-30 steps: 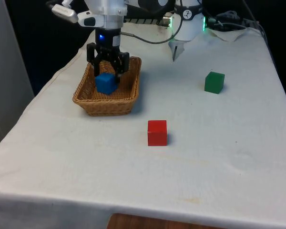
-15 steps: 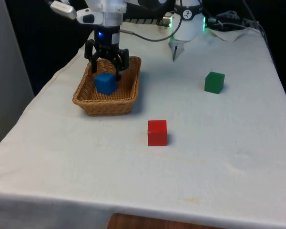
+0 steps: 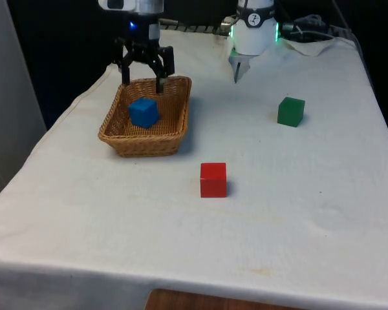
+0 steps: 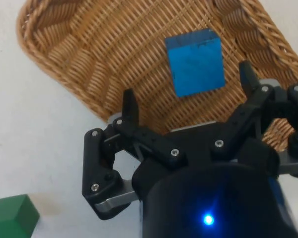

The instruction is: Pick up the blue cube and place it into the basket.

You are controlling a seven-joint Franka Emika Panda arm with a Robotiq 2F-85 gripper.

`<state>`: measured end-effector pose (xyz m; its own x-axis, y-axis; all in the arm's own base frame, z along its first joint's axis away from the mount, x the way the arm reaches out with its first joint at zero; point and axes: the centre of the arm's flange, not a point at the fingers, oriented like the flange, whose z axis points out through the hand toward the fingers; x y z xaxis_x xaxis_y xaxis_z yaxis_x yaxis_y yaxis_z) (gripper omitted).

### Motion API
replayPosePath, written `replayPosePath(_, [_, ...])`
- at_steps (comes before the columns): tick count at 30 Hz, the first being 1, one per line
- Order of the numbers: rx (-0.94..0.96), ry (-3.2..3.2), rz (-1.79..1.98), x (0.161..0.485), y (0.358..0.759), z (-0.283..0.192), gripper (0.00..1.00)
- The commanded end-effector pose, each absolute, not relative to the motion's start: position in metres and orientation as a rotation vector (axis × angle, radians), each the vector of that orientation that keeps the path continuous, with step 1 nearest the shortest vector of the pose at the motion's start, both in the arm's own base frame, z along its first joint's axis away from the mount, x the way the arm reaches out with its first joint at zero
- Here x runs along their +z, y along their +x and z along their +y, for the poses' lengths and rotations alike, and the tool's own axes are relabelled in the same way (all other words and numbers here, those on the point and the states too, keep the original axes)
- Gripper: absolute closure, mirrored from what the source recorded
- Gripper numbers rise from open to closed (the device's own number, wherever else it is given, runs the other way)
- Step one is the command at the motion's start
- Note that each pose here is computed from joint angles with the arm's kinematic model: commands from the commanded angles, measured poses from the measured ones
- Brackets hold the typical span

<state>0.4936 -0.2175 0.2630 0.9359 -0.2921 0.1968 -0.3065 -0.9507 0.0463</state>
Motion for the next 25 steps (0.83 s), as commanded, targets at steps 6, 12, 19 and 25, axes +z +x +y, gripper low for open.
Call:
replayPosePath(6, [0.297,3.027,-0.462,0.28,0.497,-0.218,0.0])
replayPosePath(12, [0.282,3.038,-0.457,0.304,0.503,-0.219,0.0])
replayPosePath(19, [0.281,3.051,-0.451,0.325,0.509,-0.217,0.0])
replayPosePath(25, [0.287,3.07,-0.439,0.34,0.515,-0.213,0.0])
